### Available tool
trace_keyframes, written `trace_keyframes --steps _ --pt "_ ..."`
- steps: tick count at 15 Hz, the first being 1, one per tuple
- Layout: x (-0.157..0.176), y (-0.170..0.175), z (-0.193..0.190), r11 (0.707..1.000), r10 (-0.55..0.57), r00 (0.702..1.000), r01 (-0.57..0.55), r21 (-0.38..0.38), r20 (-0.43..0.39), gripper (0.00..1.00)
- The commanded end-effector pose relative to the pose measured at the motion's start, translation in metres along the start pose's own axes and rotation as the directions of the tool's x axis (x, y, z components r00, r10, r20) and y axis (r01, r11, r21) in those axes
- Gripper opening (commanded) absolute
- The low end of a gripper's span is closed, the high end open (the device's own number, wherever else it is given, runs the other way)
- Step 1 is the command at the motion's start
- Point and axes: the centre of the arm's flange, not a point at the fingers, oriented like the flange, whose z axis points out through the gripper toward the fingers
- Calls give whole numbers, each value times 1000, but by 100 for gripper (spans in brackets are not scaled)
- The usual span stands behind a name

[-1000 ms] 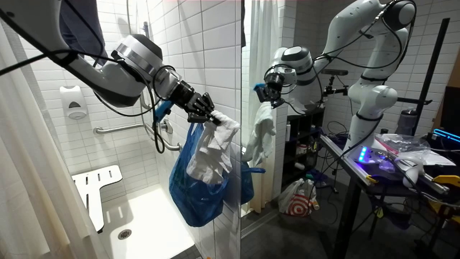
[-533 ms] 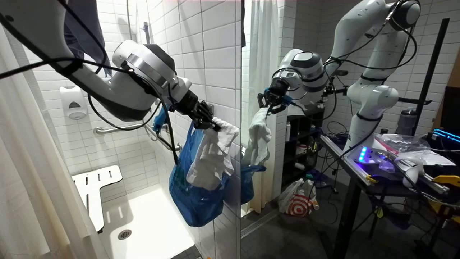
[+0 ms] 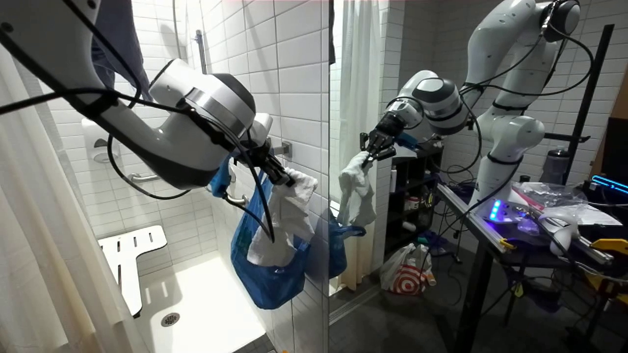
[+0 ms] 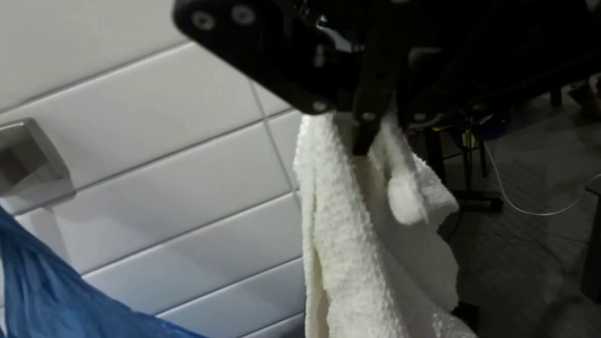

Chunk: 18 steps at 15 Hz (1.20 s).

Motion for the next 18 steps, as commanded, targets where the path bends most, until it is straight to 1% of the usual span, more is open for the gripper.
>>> trace_keyframes --steps 1,2,4,6,8,9,10,11,13,14,15,18 --pt "3 35 -2 999 -36 999 36 26 22 1" --pt "2 42 0 999 -32 999 31 26 28 1" --pt "8 55 6 1000 6 999 -6 -3 42 1" --pt "14 63 15 995 74 997 -71 -76 36 1" --pt "19 69 27 977 152 988 -149 -156 13 1" --pt "20 69 36 964 192 981 -188 -188 5 1" --pt "23 72 39 945 238 971 -234 -229 -11 1" --pt "26 73 46 920 298 954 -294 -257 -26 1" --pt "30 75 52 872 391 917 -395 -290 -72 1" --pt "31 75 54 845 436 895 -444 -299 -97 1" --pt "34 76 51 824 464 877 -480 -302 -127 1" --pt "39 78 49 789 520 835 -550 -275 -179 1"
